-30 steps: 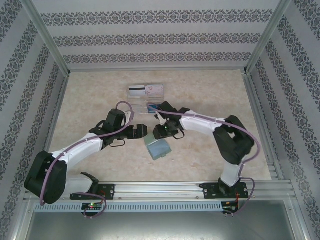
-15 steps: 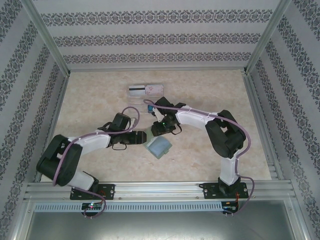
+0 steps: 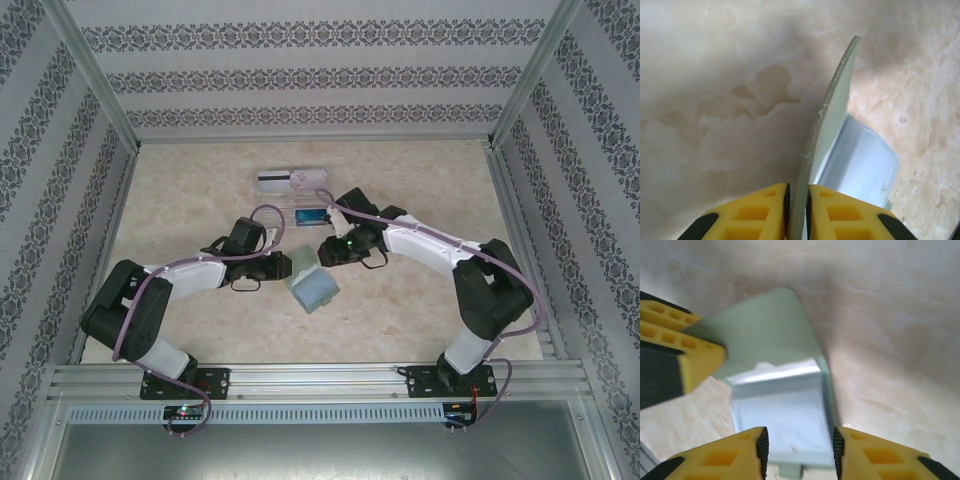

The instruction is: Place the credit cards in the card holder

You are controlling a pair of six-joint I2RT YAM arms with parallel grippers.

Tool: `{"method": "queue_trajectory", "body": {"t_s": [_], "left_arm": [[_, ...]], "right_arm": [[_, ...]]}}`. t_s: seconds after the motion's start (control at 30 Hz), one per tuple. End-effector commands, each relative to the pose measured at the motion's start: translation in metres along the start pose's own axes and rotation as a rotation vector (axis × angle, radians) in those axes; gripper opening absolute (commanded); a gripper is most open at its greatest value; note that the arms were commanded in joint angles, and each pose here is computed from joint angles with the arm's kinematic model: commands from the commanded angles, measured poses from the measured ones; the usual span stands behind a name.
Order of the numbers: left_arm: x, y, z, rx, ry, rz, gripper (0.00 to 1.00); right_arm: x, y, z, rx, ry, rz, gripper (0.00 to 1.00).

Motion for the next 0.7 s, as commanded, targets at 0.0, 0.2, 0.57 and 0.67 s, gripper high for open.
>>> {"method": "queue_trajectory", "body": {"t_s": [0.0,0.2,0.57,0.67], "left_arm": [[-0.007,-0.007,0.002,0.057,0.036,0.012,0.29],[0.011,0.000,0.009,0.105,0.101,0.004,0.44],[0.056,0.006,0.008,0.152,0.150,-0.021,0.55],[0.065,0.001,0.008,0.150,0.144,-0.047,0.58]], "right_arm": [[0.015,-0.014,-0.025,0.025,0.119,-0.067,0.42],[0.068,-0.037,-0.022,0.003,0.055,-0.167,0.45],[0.169,-0.054,0.002,-0.079,-0.322,-0.318,0.62],[0.196,-0.051,0.008,-0.087,-0.376,-0.336,0.72]]}}
Point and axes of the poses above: each hand's point on the last joint's axis, 136 mm out from that joint toward the fingers, its own y axis out along the fingers, its own z axis along the line the jaws close on, x = y × z, the point moved 5 cm from there along -y, back along the fingers, and after that the axes turned 14 degrees about y, right-handed, at the moved point
